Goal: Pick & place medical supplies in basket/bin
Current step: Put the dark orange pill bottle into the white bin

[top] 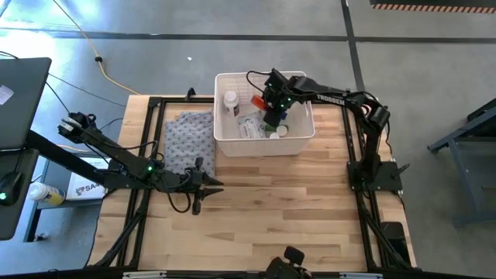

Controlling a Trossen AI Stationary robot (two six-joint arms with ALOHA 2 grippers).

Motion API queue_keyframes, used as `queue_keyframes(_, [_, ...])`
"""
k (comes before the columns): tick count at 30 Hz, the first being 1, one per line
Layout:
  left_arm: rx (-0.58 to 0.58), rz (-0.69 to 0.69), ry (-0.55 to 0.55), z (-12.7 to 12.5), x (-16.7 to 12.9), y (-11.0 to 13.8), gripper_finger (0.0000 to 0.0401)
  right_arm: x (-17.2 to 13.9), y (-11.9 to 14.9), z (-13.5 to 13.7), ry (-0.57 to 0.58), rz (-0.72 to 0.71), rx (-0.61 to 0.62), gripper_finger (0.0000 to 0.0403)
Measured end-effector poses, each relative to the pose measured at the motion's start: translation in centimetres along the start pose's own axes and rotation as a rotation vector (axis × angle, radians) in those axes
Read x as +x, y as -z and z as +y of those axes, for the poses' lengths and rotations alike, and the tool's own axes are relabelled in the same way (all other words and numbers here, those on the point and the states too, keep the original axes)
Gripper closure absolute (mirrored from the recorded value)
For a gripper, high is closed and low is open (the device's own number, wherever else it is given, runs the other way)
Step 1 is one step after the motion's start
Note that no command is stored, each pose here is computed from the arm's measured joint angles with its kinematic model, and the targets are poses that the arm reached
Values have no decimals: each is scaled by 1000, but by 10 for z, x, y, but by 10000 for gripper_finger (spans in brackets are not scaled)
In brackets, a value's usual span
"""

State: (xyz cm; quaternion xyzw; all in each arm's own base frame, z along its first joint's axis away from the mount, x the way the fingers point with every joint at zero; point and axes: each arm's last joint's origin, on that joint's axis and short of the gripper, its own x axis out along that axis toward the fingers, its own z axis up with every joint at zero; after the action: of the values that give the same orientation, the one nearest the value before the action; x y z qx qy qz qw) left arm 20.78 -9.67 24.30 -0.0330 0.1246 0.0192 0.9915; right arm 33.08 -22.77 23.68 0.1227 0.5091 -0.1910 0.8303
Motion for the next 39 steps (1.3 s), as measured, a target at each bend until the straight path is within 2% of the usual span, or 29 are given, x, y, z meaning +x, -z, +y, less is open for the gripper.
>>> queue_keyframes(8, [2, 3, -1, 0, 0, 0, 284, 2, -2, 0, 14, -18, -3, 279])
queue_keyframes(21, [11, 19, -4, 0, 0, 2, 284, 42, 7, 1, -45, 92, -4, 279])
queue_keyframes(32, [12, 21, -4, 0, 0, 2, 284, 45, 10, 2, -63, 122, 1, 279])
queue_keyframes(39, [5, 20, -4, 0, 0, 2, 284, 58, 13, 7, -44, 161, -14, 279])
